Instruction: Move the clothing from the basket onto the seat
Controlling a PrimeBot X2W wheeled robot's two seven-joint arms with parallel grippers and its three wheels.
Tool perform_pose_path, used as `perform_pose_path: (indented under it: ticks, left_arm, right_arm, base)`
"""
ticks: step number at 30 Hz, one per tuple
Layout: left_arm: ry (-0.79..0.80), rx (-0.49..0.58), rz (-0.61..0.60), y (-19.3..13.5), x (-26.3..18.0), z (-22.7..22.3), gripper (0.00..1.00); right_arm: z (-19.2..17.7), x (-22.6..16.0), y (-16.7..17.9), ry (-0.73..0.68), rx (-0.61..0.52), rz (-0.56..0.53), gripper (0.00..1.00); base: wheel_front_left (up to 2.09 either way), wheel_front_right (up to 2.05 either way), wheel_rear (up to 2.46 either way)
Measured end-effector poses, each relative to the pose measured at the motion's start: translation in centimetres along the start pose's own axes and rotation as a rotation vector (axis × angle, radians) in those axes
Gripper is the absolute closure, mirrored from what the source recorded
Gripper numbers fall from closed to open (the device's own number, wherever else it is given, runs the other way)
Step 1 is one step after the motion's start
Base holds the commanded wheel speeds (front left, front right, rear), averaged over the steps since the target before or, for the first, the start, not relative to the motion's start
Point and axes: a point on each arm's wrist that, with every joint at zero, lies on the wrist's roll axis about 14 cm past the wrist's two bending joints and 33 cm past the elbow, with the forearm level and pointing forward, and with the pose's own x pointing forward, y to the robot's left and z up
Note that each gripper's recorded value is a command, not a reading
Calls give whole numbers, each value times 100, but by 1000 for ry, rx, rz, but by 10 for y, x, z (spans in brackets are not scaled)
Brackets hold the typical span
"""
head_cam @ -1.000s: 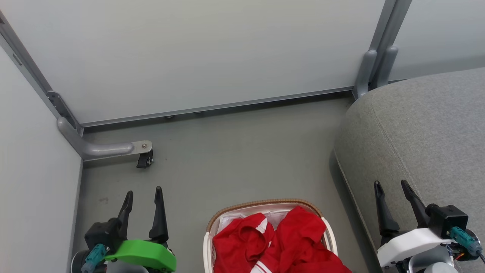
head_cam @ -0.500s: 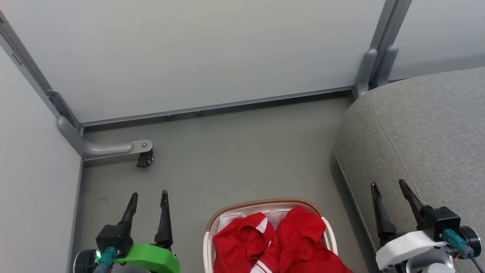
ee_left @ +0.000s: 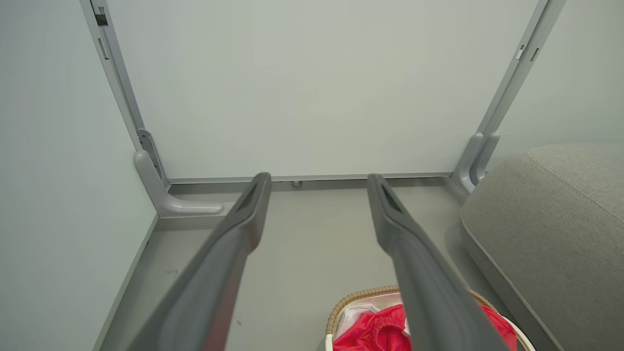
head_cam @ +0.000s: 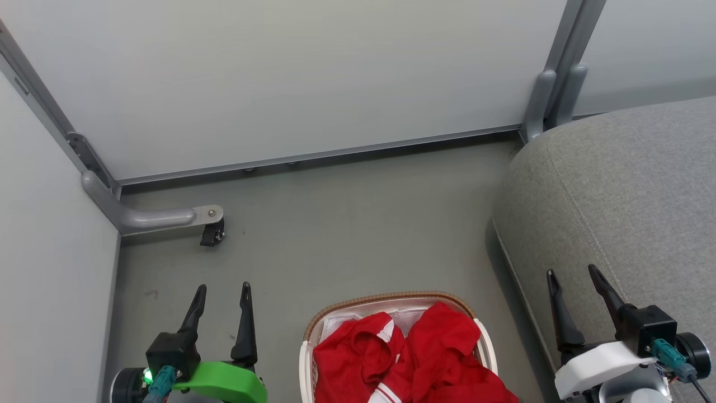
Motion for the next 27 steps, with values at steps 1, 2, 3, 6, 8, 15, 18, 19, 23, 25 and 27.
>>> perform_pose_path:
  ticks: [1, 2, 3, 6, 8, 15, 18, 19, 23, 25, 27]
  left_arm:
    - [0, 0, -1, 0, 0, 0, 0]
    - [1, 0, -1, 0, 0, 0, 0]
    - [1, 0, -1, 0, 0, 0, 0]
    - [3, 1, -2, 0, 0, -1, 0]
    - [5, 1, -4, -1, 1, -2, 0]
    - [24, 12, -35, -10, 5, -8, 0]
    - [25, 35, -74, -19, 13, -8, 0]
    - [23, 36, -87, -23, 18, -8, 0]
    - [33, 44, -166, -44, 34, -12, 0]
    - [41, 54, -213, -57, 44, -16, 0]
    - [46, 68, -260, -69, 56, -19, 0]
  right_arm:
    - [0, 0, 0, 1, 0, -1, 0]
    - [0, 0, -1, 1, 0, -2, 0]
    - [-1, 0, -1, 2, 0, -3, 0]
    - [-1, 0, -2, 4, 1, -5, 0]
    - [-2, 0, -2, 5, 1, -8, 0]
    - [0, 5, -5, -3, -1, -13, 0]
    - [4, 12, -6, -15, -3, -14, 0]
    - [4, 15, -6, -17, -3, -16, 0]
    - [4, 28, -10, -21, -7, -24, 0]
    - [4, 36, -13, -27, -9, -27, 0]
    - [4, 46, -15, -33, -13, -31, 0]
  base:
    - [0, 0, 0]
    - [0, 0, 0]
    - [0, 0, 0]
    - [0, 0, 0]
    - [0, 0, 0]
    - [0, 0, 0]
    - [0, 0, 0]
    - [0, 0, 0]
    - [0, 0, 0]
    - [0, 0, 0]
    - [0, 0, 0]
